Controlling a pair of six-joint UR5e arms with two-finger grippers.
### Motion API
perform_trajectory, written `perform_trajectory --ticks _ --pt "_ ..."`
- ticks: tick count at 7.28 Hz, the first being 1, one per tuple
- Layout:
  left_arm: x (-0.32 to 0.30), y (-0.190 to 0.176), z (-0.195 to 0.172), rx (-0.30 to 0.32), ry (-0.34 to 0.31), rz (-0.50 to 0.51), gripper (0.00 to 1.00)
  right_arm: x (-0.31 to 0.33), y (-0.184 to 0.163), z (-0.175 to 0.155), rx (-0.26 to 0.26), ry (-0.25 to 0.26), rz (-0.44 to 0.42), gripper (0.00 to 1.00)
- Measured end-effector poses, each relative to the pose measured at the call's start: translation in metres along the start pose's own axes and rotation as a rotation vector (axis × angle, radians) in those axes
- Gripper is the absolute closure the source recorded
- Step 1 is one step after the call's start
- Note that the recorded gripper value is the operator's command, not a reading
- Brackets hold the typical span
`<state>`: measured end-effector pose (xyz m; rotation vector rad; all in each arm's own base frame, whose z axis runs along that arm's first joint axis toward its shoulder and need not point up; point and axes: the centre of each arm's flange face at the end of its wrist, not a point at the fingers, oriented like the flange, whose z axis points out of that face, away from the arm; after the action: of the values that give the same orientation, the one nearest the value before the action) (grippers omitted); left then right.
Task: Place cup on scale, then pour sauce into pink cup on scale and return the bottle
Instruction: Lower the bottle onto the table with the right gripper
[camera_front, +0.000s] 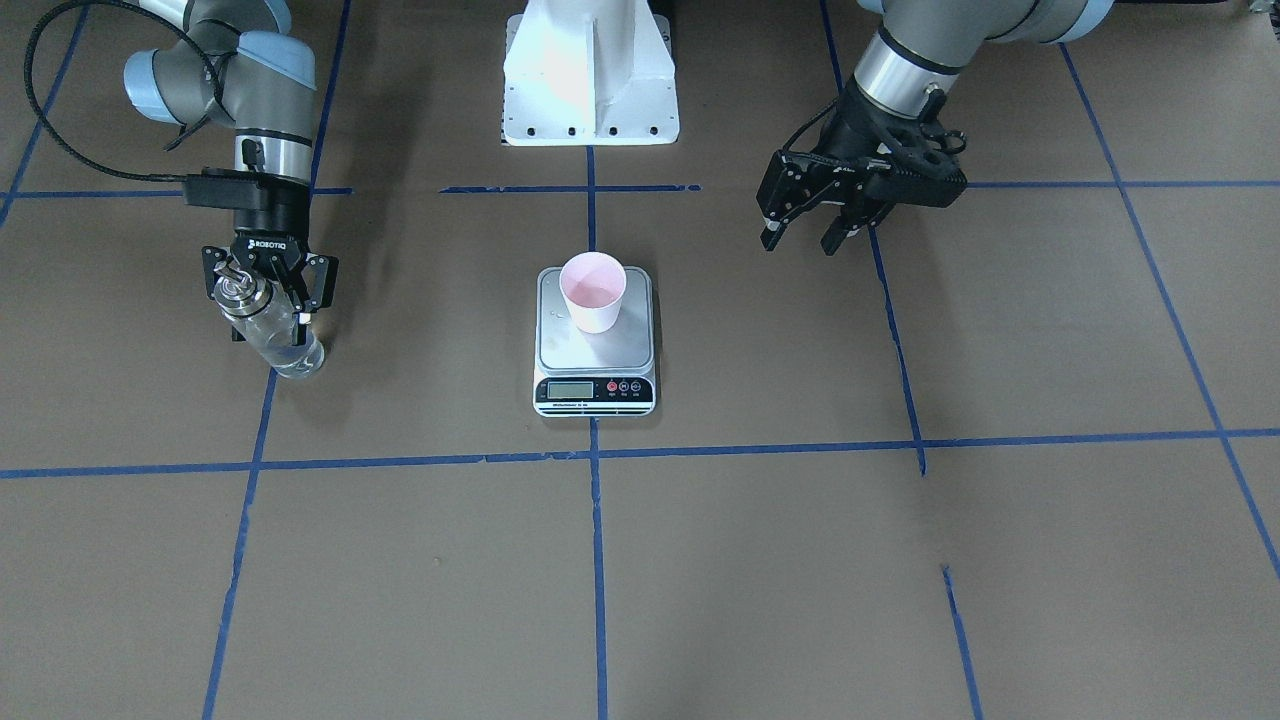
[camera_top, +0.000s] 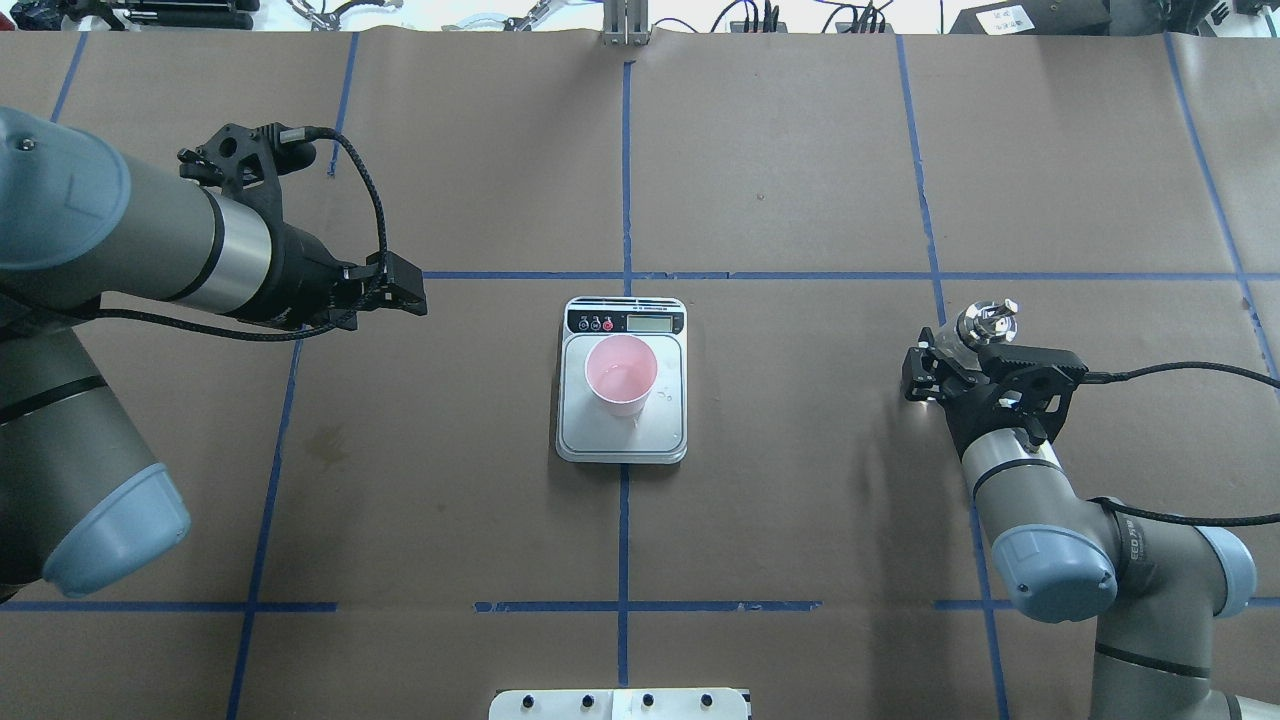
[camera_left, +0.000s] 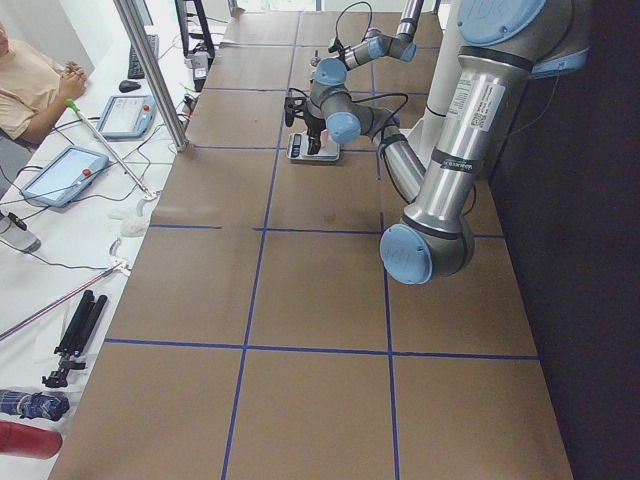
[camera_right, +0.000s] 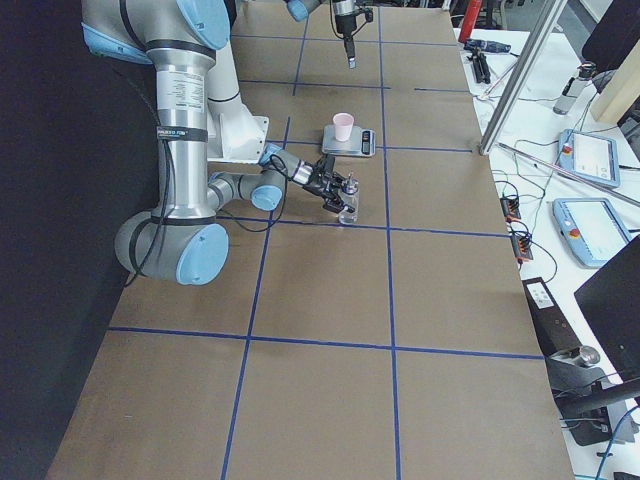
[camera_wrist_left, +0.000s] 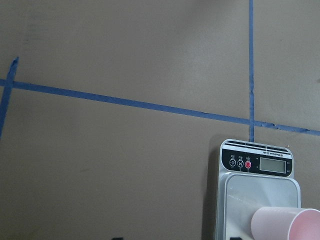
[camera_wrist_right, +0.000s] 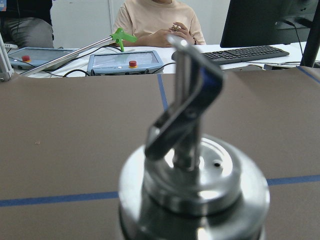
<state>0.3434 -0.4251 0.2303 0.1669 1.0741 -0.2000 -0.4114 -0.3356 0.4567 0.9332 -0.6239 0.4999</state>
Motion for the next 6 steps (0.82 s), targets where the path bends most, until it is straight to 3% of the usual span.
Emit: perform_trajectory --ticks 6 --pt "-0.002 0.0 0.001 0.001 -0.004 -0.003 0.23 0.0 0.006 -0.019 -0.054 -0.032 -0.003 0.0"
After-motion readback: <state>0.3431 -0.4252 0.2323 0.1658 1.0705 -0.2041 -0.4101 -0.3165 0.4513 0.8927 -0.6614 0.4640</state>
